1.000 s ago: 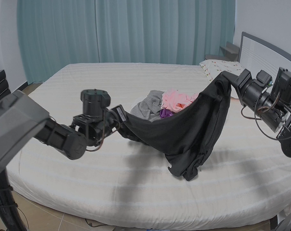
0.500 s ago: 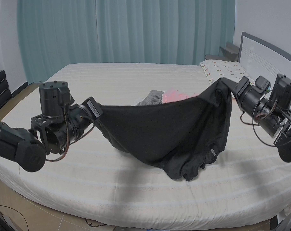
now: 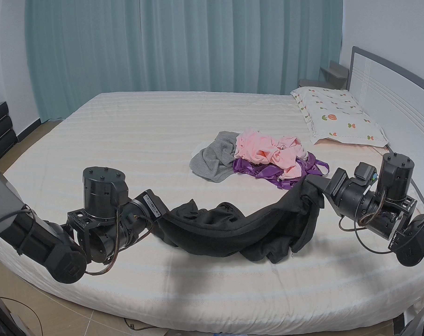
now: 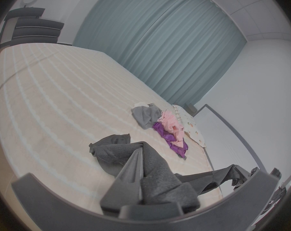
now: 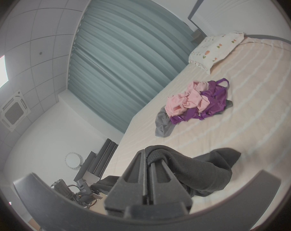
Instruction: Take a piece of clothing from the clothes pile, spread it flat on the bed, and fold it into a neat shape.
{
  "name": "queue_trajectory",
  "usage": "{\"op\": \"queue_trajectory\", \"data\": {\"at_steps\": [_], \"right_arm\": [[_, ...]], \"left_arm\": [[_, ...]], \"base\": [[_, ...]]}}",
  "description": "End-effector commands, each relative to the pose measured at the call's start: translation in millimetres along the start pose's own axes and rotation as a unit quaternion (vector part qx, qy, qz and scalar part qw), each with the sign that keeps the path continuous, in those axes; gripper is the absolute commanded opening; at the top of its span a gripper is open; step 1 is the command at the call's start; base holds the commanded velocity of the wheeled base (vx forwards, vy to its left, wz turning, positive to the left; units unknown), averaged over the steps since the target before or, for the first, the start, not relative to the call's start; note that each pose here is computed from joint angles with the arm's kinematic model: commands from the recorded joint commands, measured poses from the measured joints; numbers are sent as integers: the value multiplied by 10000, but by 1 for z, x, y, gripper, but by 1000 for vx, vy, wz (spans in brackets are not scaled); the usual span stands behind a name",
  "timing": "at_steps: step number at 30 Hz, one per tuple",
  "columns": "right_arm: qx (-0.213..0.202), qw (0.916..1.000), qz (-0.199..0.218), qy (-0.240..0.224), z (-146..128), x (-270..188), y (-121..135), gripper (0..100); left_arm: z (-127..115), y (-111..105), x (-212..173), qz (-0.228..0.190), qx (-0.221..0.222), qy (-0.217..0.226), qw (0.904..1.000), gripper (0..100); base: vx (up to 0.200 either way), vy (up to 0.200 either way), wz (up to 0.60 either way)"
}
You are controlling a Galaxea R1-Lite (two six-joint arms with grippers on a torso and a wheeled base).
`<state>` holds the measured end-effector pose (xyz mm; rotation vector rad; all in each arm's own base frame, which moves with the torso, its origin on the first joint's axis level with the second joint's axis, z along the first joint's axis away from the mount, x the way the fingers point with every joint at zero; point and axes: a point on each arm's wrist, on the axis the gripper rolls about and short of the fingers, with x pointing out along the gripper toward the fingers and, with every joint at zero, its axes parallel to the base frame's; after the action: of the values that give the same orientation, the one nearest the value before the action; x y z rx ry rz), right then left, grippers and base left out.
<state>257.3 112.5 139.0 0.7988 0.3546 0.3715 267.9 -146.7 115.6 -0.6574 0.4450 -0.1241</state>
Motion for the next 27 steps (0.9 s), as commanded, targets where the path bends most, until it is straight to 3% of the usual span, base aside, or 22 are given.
{"op": "queue_trajectory", "data": {"at_steps": [1,9,18,27], "right_arm": [[72,9997,-180,178,-9,-6,-8,0],[207,9988,-356,266,-15,-14,-17,0],[302,9987,-327,265,-15,-16,-15,0],[304,9985,-361,284,-16,-15,-17,0]], "left_arm": [[-10,9,3,188,64,160,9997,0],[-12,11,-1,220,78,190,9995,0],[-15,12,-4,226,96,243,9994,0],[-13,10,-5,162,81,225,9996,0]], "base": [[0,0,0],[0,0,0],[-200,0,0],[0,0,0]]}}
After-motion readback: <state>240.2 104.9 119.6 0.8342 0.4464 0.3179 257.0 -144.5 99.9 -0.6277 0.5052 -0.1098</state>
